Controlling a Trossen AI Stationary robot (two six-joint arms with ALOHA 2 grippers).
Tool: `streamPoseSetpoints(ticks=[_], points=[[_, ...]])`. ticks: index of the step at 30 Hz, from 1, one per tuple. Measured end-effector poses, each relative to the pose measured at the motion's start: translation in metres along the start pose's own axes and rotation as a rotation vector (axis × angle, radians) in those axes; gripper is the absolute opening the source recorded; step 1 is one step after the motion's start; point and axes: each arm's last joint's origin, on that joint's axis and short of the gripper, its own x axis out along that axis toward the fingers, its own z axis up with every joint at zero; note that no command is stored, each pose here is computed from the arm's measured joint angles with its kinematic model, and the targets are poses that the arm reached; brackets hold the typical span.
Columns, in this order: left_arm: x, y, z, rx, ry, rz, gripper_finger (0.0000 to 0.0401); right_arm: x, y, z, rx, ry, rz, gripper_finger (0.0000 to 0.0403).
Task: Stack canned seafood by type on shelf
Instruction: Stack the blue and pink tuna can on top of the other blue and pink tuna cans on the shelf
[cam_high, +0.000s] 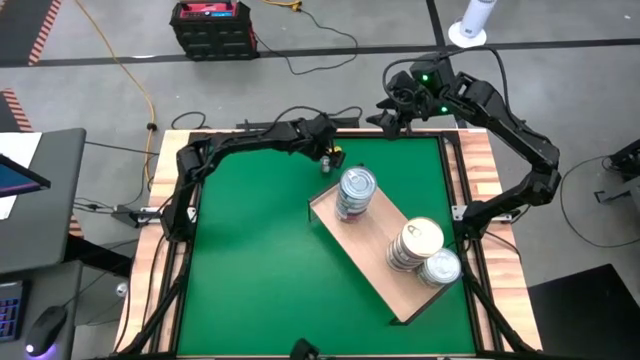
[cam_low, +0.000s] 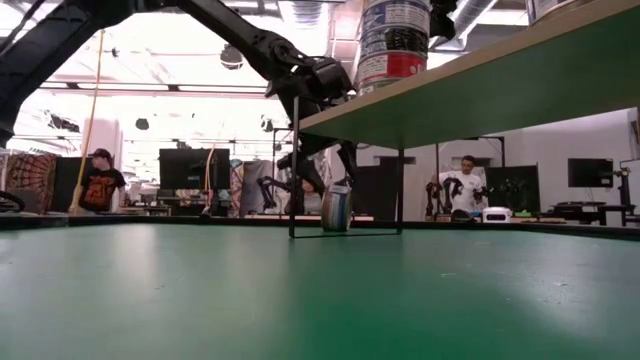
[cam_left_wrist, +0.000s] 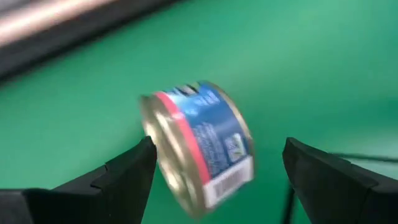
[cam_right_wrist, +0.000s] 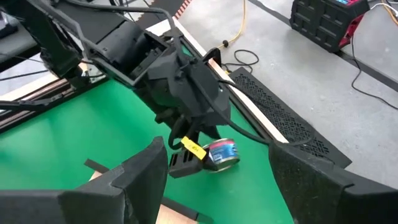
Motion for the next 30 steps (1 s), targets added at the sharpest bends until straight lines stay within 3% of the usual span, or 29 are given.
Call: streamPoseSetpoints(ticks=[4,12,21,30], points=[[0.0,0.001,-0.002,0.031,-0.022,0.096,0.0337,0.0,0.001,0.0,-0.002,0.0,0.002,0.0303],[0.028,0.009,-0.007,0.009,0.027,0.043,0.0337,0.0,0.001,0.0,0.0,0.0,0.002,0.0303],[0.027,0.012,-0.011,0.094,0.041,0.126,0.0331,0.001,0.004,0.0,-0.006,0.002,0.01,0.0303],[0.027,0.016,-0.011,0.229,0.062,0.143,0.0233,0.001,0.004,0.0,-0.009,0.002,0.011,0.0303]])
